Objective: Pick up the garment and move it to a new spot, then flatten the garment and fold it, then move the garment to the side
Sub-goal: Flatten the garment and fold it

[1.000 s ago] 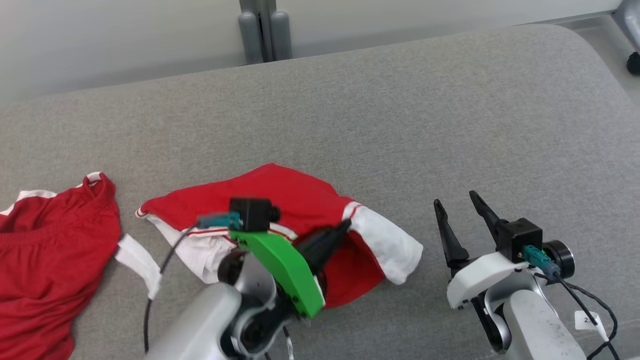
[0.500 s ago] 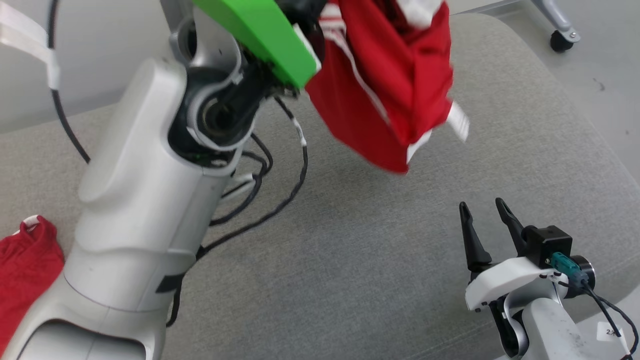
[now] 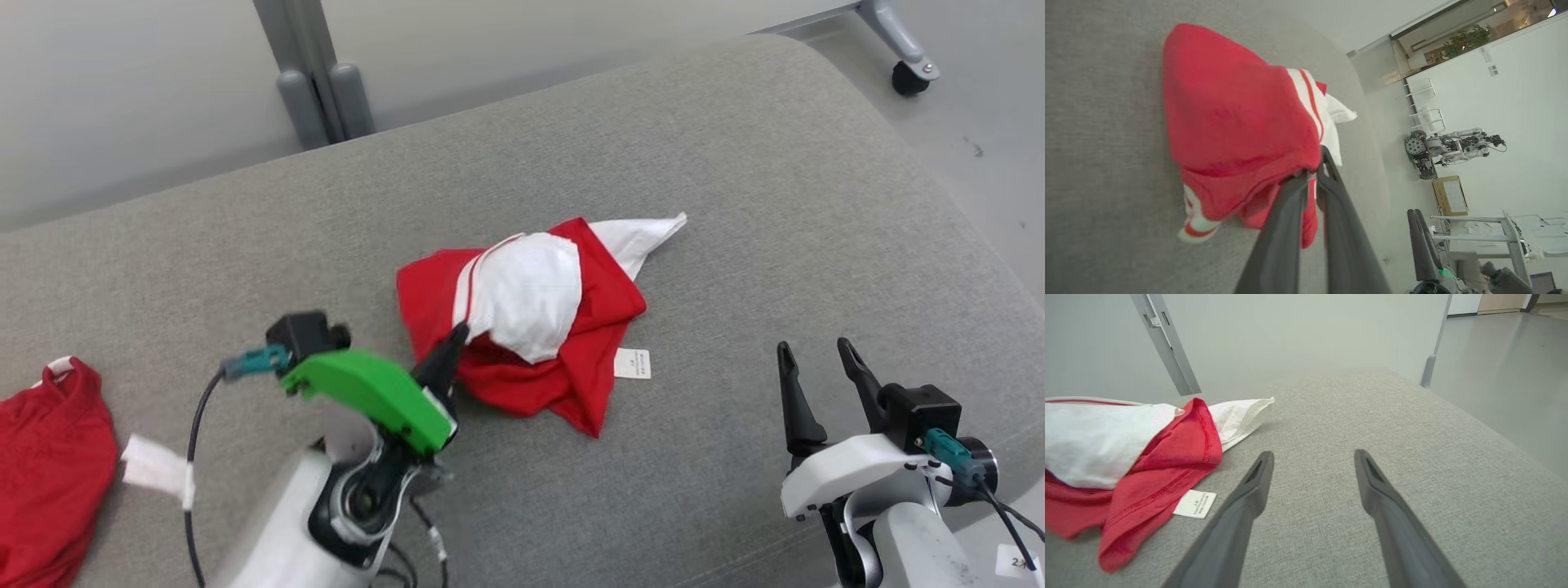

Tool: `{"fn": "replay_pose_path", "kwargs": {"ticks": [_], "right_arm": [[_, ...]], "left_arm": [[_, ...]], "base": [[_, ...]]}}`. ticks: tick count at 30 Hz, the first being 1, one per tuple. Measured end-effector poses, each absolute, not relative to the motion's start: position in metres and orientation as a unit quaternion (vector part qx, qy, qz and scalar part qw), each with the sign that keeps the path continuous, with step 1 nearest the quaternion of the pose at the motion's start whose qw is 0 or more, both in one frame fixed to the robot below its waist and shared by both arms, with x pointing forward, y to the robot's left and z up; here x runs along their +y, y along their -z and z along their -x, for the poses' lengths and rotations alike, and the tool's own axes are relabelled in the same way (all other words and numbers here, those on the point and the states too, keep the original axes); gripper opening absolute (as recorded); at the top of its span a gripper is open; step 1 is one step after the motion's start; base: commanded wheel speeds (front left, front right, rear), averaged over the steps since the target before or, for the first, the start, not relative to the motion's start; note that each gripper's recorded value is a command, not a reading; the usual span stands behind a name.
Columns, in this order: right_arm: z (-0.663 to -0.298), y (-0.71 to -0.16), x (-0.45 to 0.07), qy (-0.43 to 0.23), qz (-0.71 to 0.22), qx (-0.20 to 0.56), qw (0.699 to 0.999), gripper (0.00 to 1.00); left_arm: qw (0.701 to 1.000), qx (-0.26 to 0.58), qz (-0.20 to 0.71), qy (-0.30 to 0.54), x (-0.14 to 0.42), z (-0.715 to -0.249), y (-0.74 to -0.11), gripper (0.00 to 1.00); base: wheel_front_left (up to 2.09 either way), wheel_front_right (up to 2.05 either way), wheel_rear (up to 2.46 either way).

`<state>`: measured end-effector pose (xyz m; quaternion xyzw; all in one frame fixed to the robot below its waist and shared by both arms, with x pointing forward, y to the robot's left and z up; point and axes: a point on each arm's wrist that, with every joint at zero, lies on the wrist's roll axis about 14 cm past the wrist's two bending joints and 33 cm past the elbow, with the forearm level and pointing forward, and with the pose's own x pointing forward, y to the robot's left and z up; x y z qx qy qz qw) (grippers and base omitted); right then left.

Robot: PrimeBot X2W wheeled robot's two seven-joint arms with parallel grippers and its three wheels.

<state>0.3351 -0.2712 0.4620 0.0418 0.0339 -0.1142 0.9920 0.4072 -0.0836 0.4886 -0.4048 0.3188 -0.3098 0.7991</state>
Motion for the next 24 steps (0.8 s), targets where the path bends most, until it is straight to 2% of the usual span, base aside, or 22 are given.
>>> {"fn": "replay_pose_path", "kwargs": {"ticks": [5, 6, 7, 8, 11, 15, 18, 20, 24], "right_arm": [[-0.349, -0.455, -0.257, 0.09, -0.04, 0.045, 0.994, 1.0], [-0.351, -0.453, -0.254, 0.085, -0.04, 0.048, 0.994, 1.0], [-0.354, -0.452, -0.25, 0.08, -0.04, 0.05, 0.995, 1.0], [-0.356, -0.45, -0.246, 0.073, -0.041, 0.052, 0.995, 1.0], [-0.363, -0.446, -0.233, 0.053, -0.044, 0.058, 0.996, 1.0], [-0.368, -0.443, -0.223, 0.039, -0.046, 0.061, 0.996, 1.0], [-0.37, -0.443, -0.221, 0.035, -0.046, 0.062, 0.996, 1.0], [-0.37, -0.443, -0.222, 0.036, -0.044, 0.062, 0.996, 1.0], [-0.371, -0.44, -0.224, 0.038, -0.041, 0.066, 0.996, 1.0]], "left_arm": [[0.861, 0.263, 0.373, 0.224, -0.022, -0.417, -0.449, 0.0], [0.874, 0.247, 0.363, 0.21, -0.012, -0.421, -0.448, 0.09], [0.892, 0.226, 0.339, 0.195, 0.002, -0.427, -0.447, 0.71], [0.91, 0.205, 0.312, 0.18, 0.017, -0.431, -0.446, 1.0], [0.934, 0.157, 0.278, 0.163, 0.037, -0.437, -0.453, 1.0], [0.965, 0.079, 0.179, 0.177, 0.044, -0.437, -0.475, 1.0], [0.969, 0.043, 0.127, 0.208, 0.029, -0.426, -0.488, 1.0], [0.964, 0.051, 0.118, 0.232, 0.013, -0.409, -0.481, 1.0], [0.948, 0.126, 0.12, 0.268, -0.015, -0.378, -0.447, 1.0]], "base": [[0.0, 0.0, 0.0], [0.0, 0.0, 0.0], [0.0, 0.0, 0.0], [0.0, 0.0, 0.0], [0.0, 0.0, 0.0], [0.0, 0.0, 0.0], [0.0, 0.0, 0.0], [0.0, 0.0, 0.0], [0.0, 0.0, 0.0]]}}
